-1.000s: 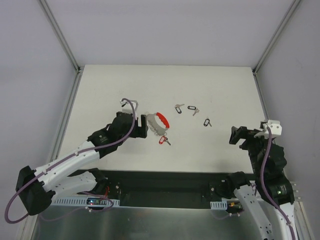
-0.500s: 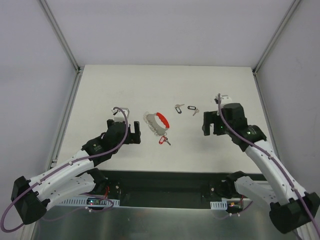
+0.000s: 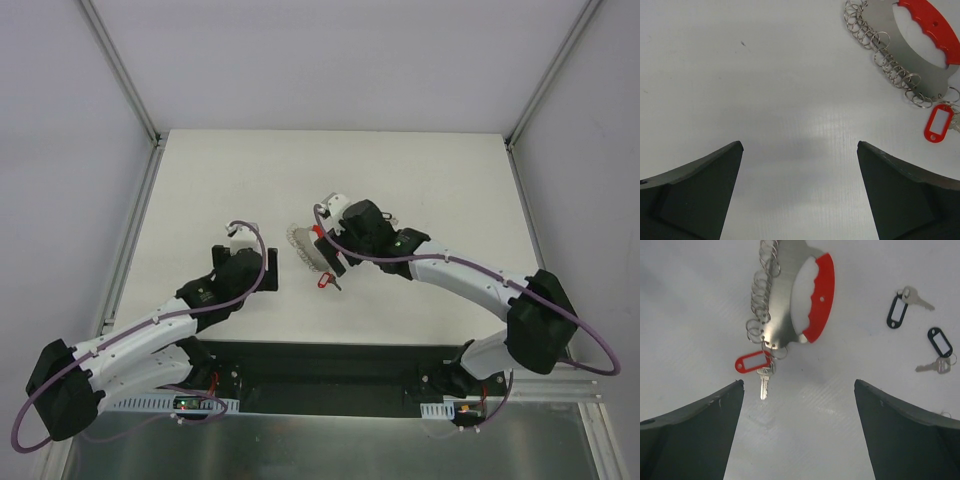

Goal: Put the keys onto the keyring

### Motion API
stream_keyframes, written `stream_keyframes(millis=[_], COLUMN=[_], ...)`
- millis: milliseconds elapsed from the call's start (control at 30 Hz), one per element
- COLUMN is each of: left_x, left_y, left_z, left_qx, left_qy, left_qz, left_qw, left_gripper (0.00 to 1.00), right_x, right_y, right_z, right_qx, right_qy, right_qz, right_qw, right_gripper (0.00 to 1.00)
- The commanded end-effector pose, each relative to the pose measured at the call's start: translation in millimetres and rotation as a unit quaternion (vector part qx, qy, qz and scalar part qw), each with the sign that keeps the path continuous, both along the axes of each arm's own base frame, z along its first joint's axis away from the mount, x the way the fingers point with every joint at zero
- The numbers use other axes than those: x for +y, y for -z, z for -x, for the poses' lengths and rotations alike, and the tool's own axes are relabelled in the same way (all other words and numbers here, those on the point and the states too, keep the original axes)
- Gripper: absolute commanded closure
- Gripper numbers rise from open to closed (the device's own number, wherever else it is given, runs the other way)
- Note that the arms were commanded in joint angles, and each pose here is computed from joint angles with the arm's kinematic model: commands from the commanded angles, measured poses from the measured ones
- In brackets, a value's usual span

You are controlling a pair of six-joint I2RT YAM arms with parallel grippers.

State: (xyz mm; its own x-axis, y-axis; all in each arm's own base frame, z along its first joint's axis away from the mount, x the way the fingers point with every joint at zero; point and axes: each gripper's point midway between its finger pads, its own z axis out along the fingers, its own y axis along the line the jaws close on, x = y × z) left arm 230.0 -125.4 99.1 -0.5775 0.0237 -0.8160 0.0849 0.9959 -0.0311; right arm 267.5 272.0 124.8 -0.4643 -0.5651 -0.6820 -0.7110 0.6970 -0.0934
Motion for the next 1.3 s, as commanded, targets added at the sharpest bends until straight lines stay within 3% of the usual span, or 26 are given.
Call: stream_keyframes(millis=[0,167,300,567,833,1033,1267], left_x=[12,17,21,21,15,11,7], left_y=[-1,-2,-4,-5,-5,-2,-2], left_z=[-8,-10,-11,-10,-10,-11,-13], left_qx=[-0.032,-0.055,-0.069,-0.076,-0.071,-0.063,-0.059], left_qy=[-0.035,-0.046,-0.055,-0.051,-0.042,-0.038,-0.034], left_qz=[0.004,0.011,0.017,0.026,0.033,0.031,0.034], left_qw=[0.999,0.997,0.996,0.995,0.996,0.997,0.997], left_gripper=[0.01,0.01,0.01,0.01,0.01,0.01,0.01], right_x=[42,51,65,80,95,93,78], right_y=[-69,-92,-82,-29,15,38,49], right_z=[-24,-42,-46,-50,-40,-28,-9], right_qx=[-0.133,-0.167,-0.083,0.016,0.100,0.144,0.126], right_qy=[-0.024,-0.021,-0.048,-0.089,-0.146,-0.165,-0.185], right_qz=[-0.128,-0.158,-0.186,-0.186,-0.161,-0.141,-0.077], right_qw=[0.983,0.973,0.978,0.978,0.971,0.966,0.971], right_gripper=[0.04,0.01,0.02,0.04,0.42,0.51,0.53])
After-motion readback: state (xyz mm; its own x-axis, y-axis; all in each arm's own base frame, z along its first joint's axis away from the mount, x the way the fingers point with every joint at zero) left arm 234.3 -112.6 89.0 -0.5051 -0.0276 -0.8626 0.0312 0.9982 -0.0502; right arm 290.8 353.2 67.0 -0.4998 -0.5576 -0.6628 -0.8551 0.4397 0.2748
